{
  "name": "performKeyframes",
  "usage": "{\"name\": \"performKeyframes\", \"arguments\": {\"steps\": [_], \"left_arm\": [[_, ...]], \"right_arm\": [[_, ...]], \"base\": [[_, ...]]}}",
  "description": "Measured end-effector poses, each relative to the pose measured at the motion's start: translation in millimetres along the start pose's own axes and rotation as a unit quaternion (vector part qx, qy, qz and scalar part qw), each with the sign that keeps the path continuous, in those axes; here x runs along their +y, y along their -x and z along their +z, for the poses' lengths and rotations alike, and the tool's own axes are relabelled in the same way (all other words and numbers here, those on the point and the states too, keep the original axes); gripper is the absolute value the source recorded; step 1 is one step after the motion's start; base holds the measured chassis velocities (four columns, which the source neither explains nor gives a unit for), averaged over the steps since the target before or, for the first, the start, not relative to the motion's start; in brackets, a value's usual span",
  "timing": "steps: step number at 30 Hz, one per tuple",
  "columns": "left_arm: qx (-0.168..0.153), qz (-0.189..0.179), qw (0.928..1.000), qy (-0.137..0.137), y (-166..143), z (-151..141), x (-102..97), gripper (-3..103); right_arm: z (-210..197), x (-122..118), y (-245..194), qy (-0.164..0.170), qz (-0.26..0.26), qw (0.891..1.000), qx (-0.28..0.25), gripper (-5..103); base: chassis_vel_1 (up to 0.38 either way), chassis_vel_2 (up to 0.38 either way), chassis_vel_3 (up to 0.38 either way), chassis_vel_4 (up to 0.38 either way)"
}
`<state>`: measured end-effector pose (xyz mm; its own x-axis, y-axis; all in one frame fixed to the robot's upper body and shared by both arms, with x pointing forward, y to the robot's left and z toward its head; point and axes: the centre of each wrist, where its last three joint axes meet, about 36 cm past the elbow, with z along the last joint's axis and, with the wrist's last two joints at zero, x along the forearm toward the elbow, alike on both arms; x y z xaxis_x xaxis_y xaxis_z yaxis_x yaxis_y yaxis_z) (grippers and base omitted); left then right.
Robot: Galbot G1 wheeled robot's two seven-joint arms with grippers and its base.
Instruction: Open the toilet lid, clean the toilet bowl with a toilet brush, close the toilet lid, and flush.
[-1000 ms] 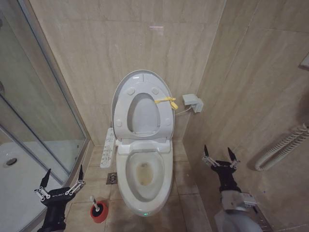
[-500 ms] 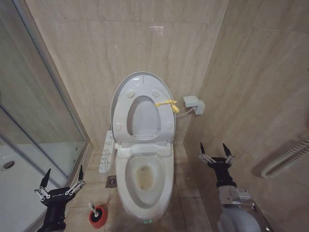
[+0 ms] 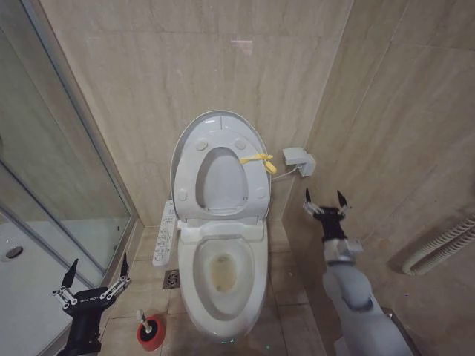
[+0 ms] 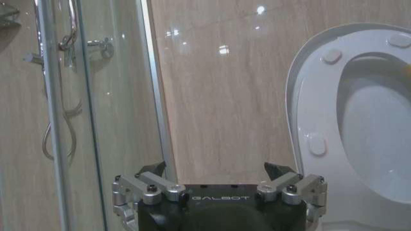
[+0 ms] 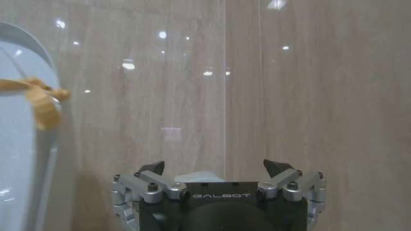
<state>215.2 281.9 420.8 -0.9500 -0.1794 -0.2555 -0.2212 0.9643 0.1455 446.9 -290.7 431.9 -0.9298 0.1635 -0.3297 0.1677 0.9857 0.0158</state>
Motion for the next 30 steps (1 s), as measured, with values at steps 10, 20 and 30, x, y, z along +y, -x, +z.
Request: {"name": "performKeyframes", "arguments": {"steps": [10, 20, 30], "left_arm": [[0.000, 0.000, 1.0000, 0.000, 0, 0, 0.0, 100], [0.000, 0.000, 1.0000, 0.000, 0, 0, 0.0, 100], [0.000, 0.000, 1.0000, 0.000, 0, 0, 0.0, 100]], "right_arm": [[7, 18, 87, -0.001, -0.006, 1.000, -0.010, 100], [3, 43, 155, -0.005, -0.021, 0.999, -0.026, 100], [9, 71, 182, -0.010, -0.039, 0.999, -0.030, 100]], "base": [[0.000, 0.000, 0.000, 0.000], [0.000, 0.000, 0.000, 0.000], [0.000, 0.000, 0.000, 0.000]]}}
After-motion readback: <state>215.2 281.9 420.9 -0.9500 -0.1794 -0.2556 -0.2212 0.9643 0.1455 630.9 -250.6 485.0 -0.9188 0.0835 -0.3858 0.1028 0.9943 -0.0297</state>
